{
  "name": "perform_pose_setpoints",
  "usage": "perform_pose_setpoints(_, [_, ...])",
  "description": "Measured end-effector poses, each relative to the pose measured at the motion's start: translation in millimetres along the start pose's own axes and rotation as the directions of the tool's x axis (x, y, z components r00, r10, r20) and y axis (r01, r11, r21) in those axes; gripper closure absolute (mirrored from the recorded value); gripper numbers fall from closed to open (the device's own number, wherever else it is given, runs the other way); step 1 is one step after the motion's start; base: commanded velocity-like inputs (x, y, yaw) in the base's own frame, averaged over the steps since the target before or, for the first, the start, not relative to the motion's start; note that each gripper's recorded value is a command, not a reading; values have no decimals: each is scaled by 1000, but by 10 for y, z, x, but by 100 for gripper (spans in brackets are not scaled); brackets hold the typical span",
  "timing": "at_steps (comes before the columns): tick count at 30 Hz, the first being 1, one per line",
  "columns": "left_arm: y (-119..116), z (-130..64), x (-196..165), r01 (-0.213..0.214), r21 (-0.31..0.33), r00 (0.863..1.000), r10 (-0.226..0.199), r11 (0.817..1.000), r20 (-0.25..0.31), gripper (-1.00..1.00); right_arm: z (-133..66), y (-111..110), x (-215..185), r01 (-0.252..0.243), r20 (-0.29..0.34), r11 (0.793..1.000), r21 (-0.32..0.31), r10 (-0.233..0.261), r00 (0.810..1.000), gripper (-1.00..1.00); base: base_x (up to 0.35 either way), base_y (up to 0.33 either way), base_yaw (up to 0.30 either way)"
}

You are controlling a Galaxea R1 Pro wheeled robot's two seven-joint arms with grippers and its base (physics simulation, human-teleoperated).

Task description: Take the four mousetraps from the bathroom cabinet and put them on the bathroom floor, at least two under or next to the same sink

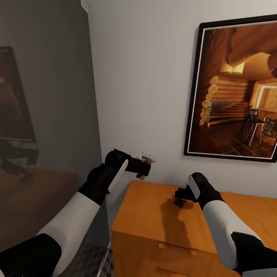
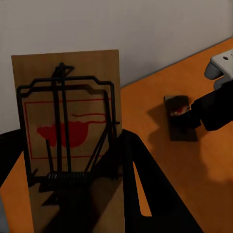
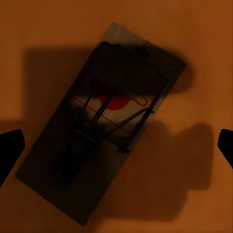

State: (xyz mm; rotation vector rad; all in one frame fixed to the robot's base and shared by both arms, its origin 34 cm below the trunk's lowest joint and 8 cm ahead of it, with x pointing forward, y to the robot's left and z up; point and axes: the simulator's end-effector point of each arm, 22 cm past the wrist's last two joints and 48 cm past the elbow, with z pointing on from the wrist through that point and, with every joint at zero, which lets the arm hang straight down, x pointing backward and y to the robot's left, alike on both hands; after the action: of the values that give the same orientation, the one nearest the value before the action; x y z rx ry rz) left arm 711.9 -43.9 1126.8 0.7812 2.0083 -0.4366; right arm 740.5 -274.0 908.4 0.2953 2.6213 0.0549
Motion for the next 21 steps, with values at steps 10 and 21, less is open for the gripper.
perform_pose_setpoints(10, [28, 73, 64, 9, 5, 1000, -9, 1000, -12, 100, 66, -1, 12, -1, -7, 1000, 0, 1, 1000, -100, 0, 0, 0])
perform_pose_setpoints(21, [36, 99, 87, 13, 8, 1000, -13, 1000, -17, 100, 91, -5, 16, -1, -10, 1000, 1, 1, 1000, -100, 0, 0, 3])
